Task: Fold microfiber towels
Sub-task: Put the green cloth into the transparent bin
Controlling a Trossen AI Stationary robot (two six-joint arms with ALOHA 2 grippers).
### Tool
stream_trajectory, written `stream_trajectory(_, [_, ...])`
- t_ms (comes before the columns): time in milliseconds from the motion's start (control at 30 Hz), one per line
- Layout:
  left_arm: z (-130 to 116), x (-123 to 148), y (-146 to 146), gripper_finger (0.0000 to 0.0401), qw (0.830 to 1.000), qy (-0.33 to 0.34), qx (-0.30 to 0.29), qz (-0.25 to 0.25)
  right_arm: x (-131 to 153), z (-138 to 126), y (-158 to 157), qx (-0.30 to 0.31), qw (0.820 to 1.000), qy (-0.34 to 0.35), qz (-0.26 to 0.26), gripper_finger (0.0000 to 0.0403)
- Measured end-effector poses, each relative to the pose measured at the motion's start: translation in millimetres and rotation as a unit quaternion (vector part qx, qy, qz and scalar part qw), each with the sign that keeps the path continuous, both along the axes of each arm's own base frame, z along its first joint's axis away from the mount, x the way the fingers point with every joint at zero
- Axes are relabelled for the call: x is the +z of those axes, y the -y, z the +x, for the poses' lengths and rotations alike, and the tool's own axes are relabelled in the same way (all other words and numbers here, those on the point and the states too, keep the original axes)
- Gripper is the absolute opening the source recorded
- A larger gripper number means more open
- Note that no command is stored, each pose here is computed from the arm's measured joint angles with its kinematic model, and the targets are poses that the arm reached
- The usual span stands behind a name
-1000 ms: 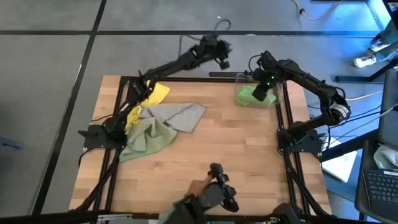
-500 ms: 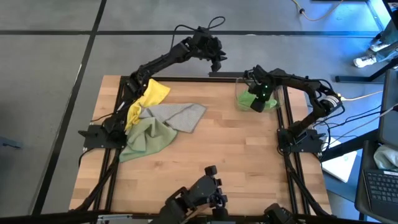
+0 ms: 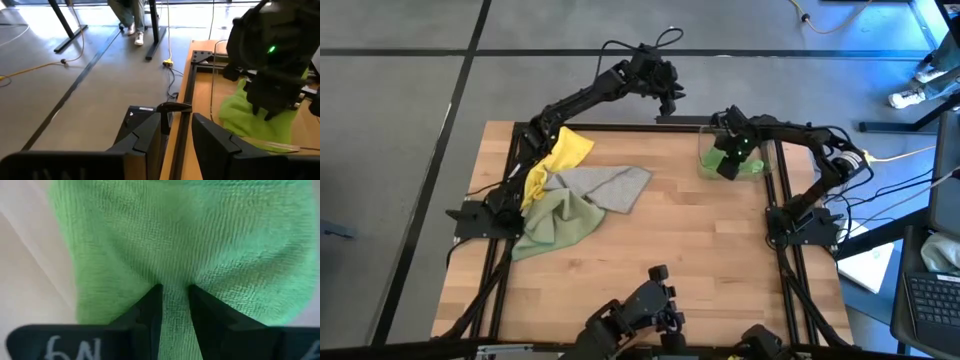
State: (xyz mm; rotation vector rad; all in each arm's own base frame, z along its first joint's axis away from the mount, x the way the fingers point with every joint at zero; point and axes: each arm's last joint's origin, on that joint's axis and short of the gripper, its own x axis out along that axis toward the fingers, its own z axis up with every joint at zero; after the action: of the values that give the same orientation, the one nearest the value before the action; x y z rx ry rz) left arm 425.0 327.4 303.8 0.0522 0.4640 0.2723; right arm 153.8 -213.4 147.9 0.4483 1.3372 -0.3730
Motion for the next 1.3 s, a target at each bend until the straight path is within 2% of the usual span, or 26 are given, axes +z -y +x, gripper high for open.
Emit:
stream_trajectory(233, [-1.9, 0.0, -2.9, 0.0105, 1.0, -0.005, 0.013, 0.009, -15.3, 0.2, 1.0, 0.017, 0.999, -0.027, 0.018, 0.0082])
stream_trajectory(500, [-2.5, -10.9, -5.1, 0.0105, 1.0, -0.015, 0.016, 0.002, 9.9, 6.6, 7.5, 0.004, 1.0, -0.013, -0.026, 0.0038])
stream_trajectory(767, [-3.3, -20.3, -5.9, 0.0105, 0.999, -0.026, 0.017, -0.007, 6.5, 16.2, 3.5, 0.01, 1.0, 0.006, -0.01, 0.0033])
stream_trajectory(867, [-4.8, -19.5, -8.5, 0.0105, 1.0, -0.022, 0.02, -0.004, 3.1, 26.0, 7.8, 0.014, 0.998, 0.005, -0.054, 0.0033])
stream_trajectory(1067, [-8.3, -19.3, -13.1, 0.0105, 0.999, -0.02, 0.027, -0.007, 13.1, 41.6, 13.3, 0.011, 0.982, -0.064, -0.175, 0.0033])
stream_trajectory(1167, [-8.5, -19.4, -13.2, 0.0105, 0.999, -0.021, 0.027, -0.007, 22.2, 46.4, 16.8, 0.009, 0.976, -0.092, -0.196, 0.0033])
stream_trajectory(1300, [-8.4, -19.4, -13.0, 0.0105, 0.999, -0.02, 0.027, -0.008, 44.4, 53.0, 17.0, 0.014, 0.972, -0.087, -0.219, 0.0033])
